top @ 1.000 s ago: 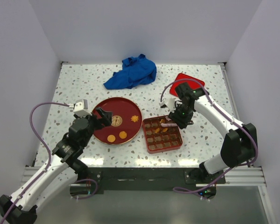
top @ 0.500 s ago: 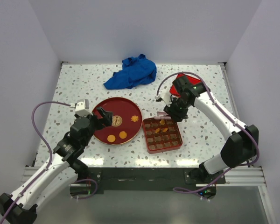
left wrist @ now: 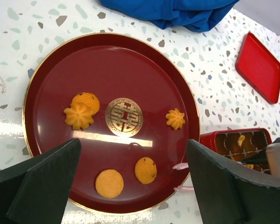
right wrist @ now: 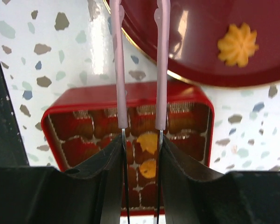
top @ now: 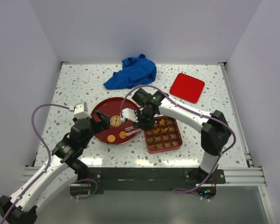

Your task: Pack the cookies

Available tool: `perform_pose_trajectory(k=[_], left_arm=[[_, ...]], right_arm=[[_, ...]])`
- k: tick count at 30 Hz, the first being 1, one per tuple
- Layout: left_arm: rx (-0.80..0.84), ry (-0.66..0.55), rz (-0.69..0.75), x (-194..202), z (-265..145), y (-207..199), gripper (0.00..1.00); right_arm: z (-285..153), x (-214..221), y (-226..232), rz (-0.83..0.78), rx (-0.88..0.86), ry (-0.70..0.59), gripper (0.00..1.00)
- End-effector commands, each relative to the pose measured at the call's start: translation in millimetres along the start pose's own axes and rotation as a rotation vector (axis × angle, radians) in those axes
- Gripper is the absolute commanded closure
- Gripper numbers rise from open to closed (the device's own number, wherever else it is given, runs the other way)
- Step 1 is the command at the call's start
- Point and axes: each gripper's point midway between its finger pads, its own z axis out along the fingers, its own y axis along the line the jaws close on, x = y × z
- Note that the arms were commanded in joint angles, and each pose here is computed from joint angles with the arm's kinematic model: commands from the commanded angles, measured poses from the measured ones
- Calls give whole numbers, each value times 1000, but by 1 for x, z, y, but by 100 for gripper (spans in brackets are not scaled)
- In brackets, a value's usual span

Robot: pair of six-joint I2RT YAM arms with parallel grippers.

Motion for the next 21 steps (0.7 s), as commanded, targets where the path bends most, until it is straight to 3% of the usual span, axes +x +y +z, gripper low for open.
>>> perform_pose_trajectory(k=[1, 10, 21], left_arm=[[-46, -9, -53, -8, -7, 6, 0], [-80, -19, -71, -8, -14, 16, 0], [-121, -33, -80, -9, -18, 26, 0]], right_arm=[[4, -34, -24, -138, 91, -42, 65], [26, -35, -42, -188, 134, 28, 63], [38, -32, -28, -207, 77, 54, 59]])
